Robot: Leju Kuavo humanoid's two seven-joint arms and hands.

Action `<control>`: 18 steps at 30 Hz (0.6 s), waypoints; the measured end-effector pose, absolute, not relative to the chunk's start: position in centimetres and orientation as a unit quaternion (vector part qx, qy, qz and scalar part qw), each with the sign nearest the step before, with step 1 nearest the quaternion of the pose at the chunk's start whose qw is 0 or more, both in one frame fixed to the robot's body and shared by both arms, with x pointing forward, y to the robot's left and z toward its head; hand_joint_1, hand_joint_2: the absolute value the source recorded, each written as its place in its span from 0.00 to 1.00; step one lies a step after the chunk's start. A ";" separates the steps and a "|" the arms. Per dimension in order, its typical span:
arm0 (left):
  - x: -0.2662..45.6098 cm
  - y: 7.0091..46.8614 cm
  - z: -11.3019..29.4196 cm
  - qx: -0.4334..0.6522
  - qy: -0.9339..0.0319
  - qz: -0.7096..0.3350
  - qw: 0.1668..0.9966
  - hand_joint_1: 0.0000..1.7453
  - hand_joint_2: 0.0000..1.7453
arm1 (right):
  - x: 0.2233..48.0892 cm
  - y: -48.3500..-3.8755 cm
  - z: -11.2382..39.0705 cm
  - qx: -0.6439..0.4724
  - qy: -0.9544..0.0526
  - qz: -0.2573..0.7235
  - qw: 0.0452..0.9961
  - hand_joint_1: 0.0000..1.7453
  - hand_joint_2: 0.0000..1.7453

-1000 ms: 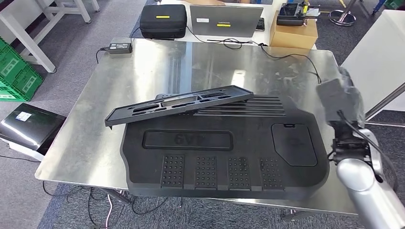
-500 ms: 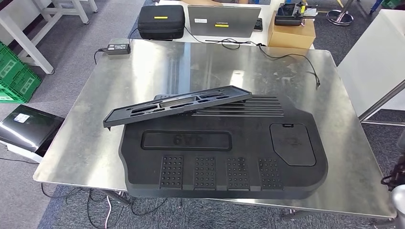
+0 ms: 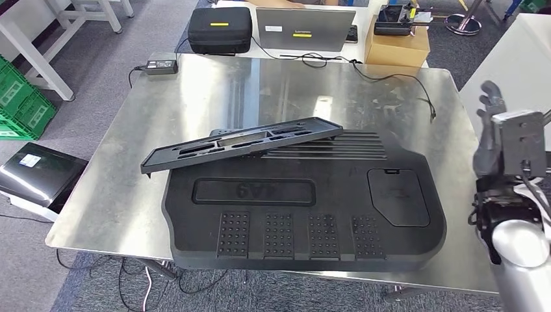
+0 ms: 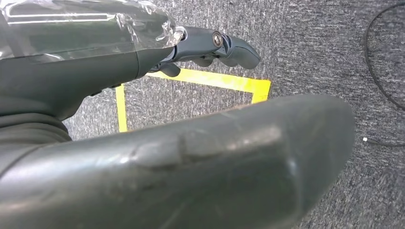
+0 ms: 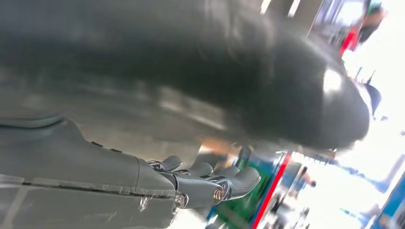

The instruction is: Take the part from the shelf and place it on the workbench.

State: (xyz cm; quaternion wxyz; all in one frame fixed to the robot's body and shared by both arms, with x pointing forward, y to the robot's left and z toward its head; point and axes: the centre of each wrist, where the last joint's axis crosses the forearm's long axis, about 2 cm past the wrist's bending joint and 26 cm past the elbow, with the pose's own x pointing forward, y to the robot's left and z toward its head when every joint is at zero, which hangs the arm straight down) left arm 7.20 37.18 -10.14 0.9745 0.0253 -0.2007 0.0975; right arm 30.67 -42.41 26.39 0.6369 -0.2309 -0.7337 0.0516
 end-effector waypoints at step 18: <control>7.2 37.0 -10.2 0.024 -0.202 0.096 0.974 0.00 0.00 | 32.4 -31.9 25.2 -0.064 -0.732 0.184 0.653 0.00 1.00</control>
